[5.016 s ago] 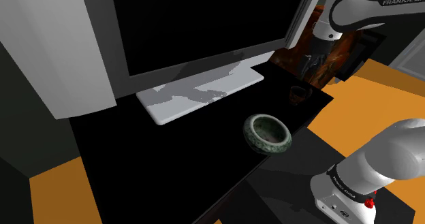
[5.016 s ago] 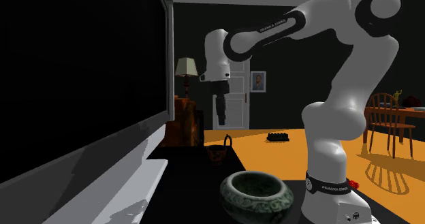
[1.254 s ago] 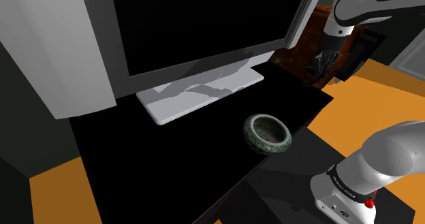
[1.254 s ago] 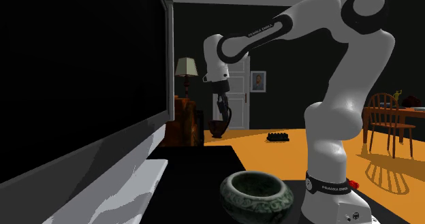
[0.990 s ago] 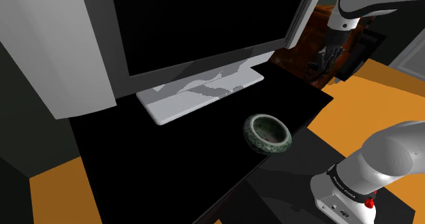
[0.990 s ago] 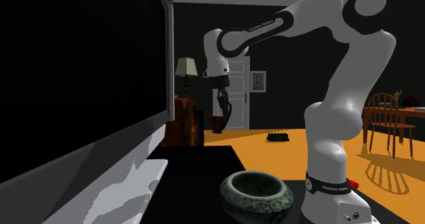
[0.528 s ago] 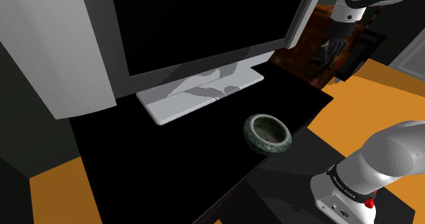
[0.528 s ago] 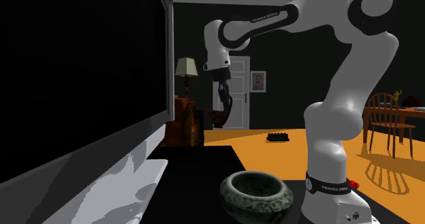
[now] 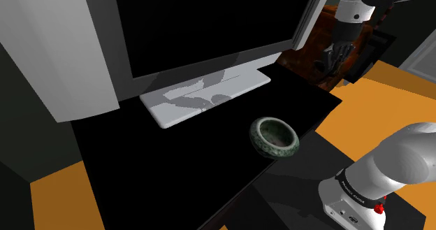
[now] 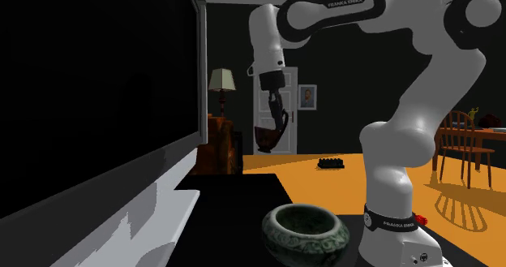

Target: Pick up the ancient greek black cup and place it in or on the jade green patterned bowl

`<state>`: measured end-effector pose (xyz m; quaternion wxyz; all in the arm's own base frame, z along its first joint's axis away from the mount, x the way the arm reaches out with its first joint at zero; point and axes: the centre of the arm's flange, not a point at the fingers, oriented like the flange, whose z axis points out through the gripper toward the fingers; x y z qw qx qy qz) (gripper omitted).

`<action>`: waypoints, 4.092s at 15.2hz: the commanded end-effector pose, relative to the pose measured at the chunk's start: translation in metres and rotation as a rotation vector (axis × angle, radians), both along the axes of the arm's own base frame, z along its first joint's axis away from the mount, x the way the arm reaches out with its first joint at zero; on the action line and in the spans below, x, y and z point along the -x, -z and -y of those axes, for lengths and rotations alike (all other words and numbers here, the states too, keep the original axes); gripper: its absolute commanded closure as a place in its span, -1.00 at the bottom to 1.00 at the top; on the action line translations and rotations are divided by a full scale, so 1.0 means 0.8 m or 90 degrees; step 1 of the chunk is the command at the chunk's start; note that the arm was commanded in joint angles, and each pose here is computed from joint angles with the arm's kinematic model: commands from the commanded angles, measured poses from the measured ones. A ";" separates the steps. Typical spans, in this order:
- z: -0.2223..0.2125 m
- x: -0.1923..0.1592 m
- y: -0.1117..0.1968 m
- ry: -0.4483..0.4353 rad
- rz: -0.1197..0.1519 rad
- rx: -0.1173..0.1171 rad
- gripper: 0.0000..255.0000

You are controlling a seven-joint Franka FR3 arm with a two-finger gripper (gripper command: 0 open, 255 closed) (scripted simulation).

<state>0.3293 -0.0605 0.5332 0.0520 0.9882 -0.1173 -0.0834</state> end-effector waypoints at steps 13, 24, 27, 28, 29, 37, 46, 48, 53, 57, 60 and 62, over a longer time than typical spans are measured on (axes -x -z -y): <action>-0.227 0.047 -0.012 0.001 0.000 0.000 1.00; -0.313 0.065 0.021 0.001 0.000 0.000 1.00; -0.313 0.065 0.041 0.001 0.000 0.000 1.00; -0.313 0.065 0.047 0.001 0.000 0.000 1.00; -0.313 0.065 0.054 0.001 0.000 0.000 1.00; -0.313 0.065 0.103 0.001 0.000 0.000 1.00; -0.313 0.065 0.103 0.001 0.000 0.000 -1.00; -0.313 0.065 0.103 0.001 0.000 0.000 -1.00; -0.317 0.056 0.055 0.001 0.000 0.000 -1.00; -0.318 0.054 0.042 0.001 0.000 0.000 -1.00; -0.318 0.054 0.042 0.001 0.000 0.000 -1.00; -0.318 0.054 0.042 0.001 0.000 0.000 -1.00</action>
